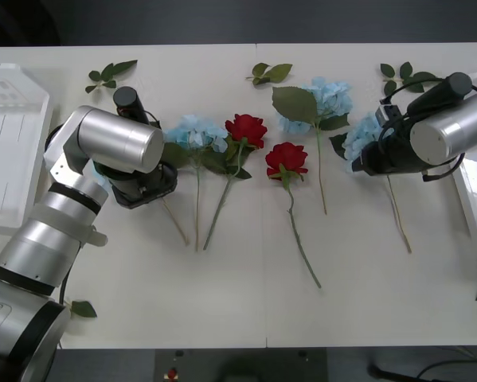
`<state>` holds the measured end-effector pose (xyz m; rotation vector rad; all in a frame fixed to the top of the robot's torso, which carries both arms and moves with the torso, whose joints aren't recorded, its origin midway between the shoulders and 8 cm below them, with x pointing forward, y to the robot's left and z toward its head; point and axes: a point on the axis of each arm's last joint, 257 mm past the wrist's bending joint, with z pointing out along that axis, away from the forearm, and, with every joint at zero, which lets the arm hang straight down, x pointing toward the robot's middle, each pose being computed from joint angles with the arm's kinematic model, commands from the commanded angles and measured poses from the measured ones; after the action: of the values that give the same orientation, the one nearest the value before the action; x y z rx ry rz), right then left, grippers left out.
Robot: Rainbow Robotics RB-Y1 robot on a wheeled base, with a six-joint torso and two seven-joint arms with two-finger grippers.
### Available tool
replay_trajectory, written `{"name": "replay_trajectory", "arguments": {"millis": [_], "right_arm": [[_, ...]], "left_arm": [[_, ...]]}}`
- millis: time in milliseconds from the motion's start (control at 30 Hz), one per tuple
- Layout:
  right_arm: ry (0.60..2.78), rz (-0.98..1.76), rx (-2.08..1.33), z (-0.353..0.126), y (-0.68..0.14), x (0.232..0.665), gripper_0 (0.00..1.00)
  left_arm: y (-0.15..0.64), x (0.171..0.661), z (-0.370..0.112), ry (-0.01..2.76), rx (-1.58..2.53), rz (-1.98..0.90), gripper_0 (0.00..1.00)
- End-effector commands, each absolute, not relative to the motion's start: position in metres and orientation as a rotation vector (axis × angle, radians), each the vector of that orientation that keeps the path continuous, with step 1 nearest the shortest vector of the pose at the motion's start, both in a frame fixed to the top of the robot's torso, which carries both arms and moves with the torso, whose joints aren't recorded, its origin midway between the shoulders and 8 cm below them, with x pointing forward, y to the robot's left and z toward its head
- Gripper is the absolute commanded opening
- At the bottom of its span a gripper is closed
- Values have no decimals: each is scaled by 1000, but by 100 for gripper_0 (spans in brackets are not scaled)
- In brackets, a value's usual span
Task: Put the red flowers into the right box and the blue flowers into the left box
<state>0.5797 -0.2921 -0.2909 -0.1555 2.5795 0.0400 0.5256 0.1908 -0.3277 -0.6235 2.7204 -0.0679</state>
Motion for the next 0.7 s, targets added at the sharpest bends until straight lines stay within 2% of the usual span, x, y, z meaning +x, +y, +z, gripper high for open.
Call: {"name": "replay_trajectory", "arguments": {"millis": [33,233,333,400,600,667,700], "right_arm": [[2561,16,-134,-279,-300,590,94],[2557,2,-127,-285,-300,593,94],[2552,5,-122,-287,-299,596,91],[2550,-7,-130,-290,-299,597,86],[2553,-21,-127,-299,-298,599,85],[2552,-30,-135,-302,-298,600,71],[2552,-36,-143,-304,-297,600,55]], "left_arm": [[182,530,-322,2707,-579,-78,0],[178,538,-311,2687,-566,-92,0],[175,542,-296,2663,-565,-117,0],[175,543,-280,2649,-562,-132,0],[184,535,-235,2622,-542,-111,0],[189,532,-218,2603,-531,-95,0],[194,531,-208,2588,-526,-81,0]]}}
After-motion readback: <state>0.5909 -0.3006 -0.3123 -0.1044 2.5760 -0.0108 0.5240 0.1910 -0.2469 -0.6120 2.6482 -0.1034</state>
